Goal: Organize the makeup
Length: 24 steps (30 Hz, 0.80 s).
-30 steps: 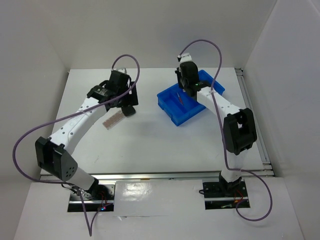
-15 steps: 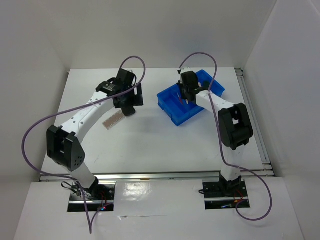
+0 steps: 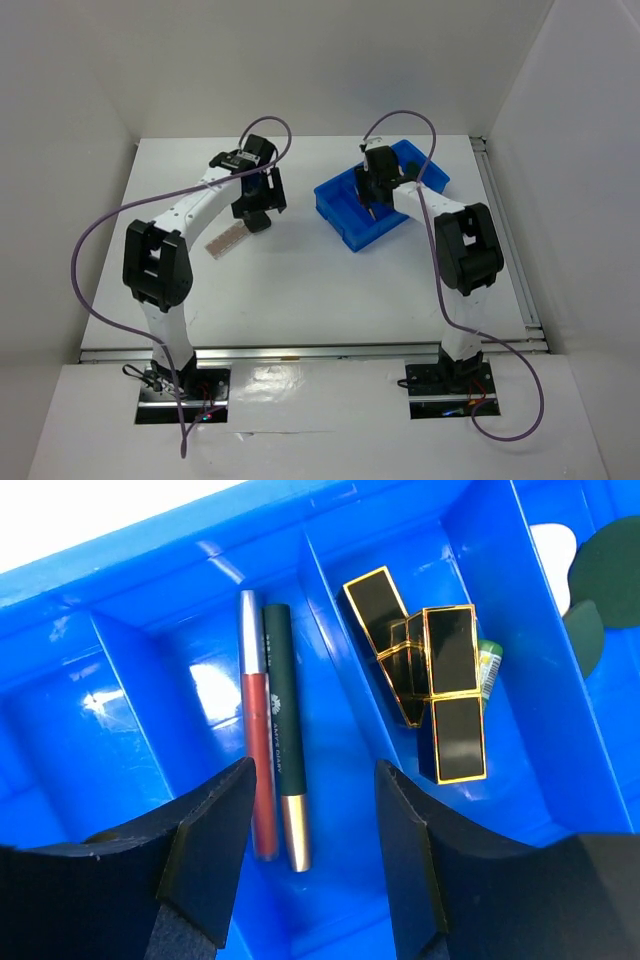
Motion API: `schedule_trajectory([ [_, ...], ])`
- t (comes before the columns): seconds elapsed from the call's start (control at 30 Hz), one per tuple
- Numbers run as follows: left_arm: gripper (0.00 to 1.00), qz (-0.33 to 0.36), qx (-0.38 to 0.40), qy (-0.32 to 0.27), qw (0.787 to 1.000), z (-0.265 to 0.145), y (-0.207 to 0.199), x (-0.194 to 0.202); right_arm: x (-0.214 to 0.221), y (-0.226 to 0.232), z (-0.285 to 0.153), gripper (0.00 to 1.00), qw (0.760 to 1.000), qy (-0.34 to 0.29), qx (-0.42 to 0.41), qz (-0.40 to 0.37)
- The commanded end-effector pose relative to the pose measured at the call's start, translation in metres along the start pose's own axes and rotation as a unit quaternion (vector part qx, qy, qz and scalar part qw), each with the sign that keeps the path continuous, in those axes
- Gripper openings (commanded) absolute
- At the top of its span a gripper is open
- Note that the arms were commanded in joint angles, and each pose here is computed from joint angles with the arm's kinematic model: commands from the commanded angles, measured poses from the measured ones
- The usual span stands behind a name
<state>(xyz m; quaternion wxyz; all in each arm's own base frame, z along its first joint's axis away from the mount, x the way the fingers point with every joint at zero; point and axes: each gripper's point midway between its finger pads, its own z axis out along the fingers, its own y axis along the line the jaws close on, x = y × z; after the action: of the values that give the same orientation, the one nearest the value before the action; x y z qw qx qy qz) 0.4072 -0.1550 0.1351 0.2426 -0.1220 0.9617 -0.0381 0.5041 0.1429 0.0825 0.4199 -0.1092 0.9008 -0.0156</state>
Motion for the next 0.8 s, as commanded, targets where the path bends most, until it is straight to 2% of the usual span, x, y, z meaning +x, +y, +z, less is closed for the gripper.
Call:
schedule_trajectory([
  [0.0,0.92,-0.035,-0.009,0.012,0.999,0.007,0.011,-0.011,-0.043,0.005,-0.025,0.59,0.998,-0.053,0.001,0.02],
  [0.13,0.87,-0.063,0.002,0.019,0.998,0.021,0.023,-0.022,-0.069,0.015,-0.062,0.59,0.996,-0.087,0.003,0.033],
  [0.23,0.87,-0.082,-0.009,0.022,0.996,0.037,0.032,-0.023,-0.063,0.032,-0.081,0.59,0.996,-0.071,-0.02,0.059],
  [0.33,0.95,-0.086,-0.042,0.01,0.995,0.053,0.043,-0.036,-0.058,0.046,-0.108,0.59,0.995,-0.071,-0.031,0.062],
  [0.47,1.0,-0.075,-0.073,0.024,0.994,0.074,0.047,-0.039,-0.05,0.048,-0.124,0.6,0.996,-0.062,-0.018,0.069],
  [0.67,1.0,-0.056,-0.07,0.039,0.995,0.104,0.042,-0.039,-0.046,0.052,-0.145,0.6,0.995,-0.062,-0.019,0.07],
  [0.73,0.98,-0.046,-0.057,0.045,0.996,0.108,0.035,-0.033,-0.046,0.05,-0.148,0.6,0.995,-0.064,-0.015,0.075],
  [0.77,0.92,-0.041,-0.045,0.045,0.997,0.108,0.031,-0.034,-0.048,0.049,-0.151,0.6,0.995,-0.069,-0.016,0.077],
])
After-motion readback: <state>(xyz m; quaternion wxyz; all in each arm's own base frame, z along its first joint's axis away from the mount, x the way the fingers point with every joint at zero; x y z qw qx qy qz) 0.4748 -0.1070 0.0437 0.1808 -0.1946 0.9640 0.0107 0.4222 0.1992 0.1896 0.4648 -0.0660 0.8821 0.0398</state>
